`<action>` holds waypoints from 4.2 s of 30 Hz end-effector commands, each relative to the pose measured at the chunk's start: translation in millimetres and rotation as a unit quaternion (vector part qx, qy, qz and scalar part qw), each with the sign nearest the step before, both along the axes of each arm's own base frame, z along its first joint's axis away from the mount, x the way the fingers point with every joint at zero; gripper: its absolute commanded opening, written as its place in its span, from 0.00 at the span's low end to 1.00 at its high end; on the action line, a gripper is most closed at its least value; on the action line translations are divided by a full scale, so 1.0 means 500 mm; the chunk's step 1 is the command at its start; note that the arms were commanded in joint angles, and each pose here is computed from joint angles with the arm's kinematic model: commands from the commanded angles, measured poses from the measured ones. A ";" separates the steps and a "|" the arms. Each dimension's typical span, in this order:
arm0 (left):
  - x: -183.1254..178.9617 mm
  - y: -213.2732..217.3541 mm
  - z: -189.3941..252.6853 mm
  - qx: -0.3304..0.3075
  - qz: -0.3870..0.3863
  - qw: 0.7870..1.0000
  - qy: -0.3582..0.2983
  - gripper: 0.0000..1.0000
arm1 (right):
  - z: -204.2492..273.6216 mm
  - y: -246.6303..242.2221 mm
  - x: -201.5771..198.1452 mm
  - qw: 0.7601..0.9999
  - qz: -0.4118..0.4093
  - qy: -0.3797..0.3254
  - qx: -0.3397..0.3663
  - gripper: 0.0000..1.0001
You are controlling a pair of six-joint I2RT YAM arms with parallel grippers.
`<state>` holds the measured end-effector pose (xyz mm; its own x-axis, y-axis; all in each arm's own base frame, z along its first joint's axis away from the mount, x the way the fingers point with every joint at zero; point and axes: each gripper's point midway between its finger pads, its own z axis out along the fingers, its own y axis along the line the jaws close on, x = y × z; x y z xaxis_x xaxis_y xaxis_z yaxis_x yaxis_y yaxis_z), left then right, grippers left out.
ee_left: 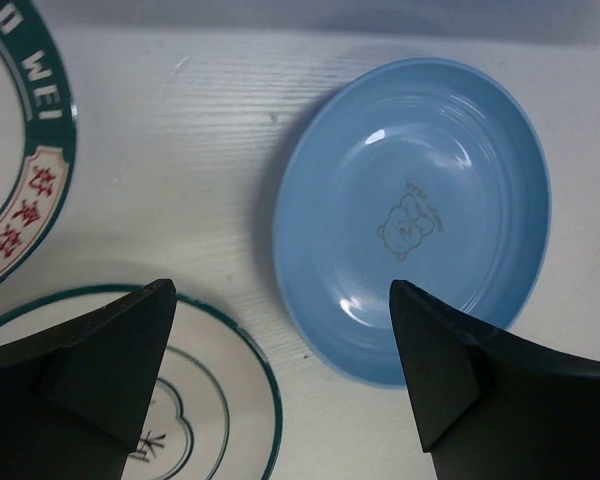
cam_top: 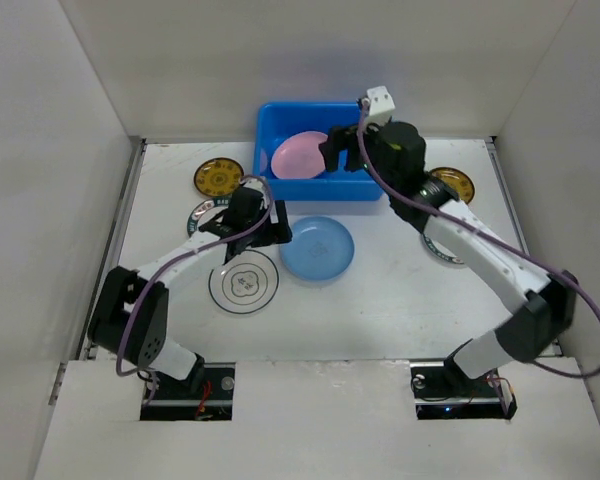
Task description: Place the plates into the plastic bin on the countertop
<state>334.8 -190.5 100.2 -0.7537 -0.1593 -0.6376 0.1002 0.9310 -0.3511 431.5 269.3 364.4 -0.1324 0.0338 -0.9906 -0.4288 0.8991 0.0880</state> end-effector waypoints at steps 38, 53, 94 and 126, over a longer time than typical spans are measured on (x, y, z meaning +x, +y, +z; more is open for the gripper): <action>0.012 -0.175 0.135 0.072 -0.123 0.988 -0.052 0.00 | -0.205 -0.236 -0.327 0.989 -0.064 0.072 0.115 0.86; 0.314 -0.069 0.455 0.025 0.023 0.982 -0.188 0.03 | -0.199 -0.405 -0.387 0.967 -0.195 0.083 0.140 0.86; 0.240 0.165 0.371 -0.020 0.229 0.944 -0.237 0.89 | -0.246 -0.285 -0.327 0.971 -0.115 0.149 0.148 0.85; -0.232 0.266 -0.078 -0.087 0.378 0.916 0.101 0.70 | -0.337 -0.034 -0.328 0.938 0.118 0.275 0.177 0.85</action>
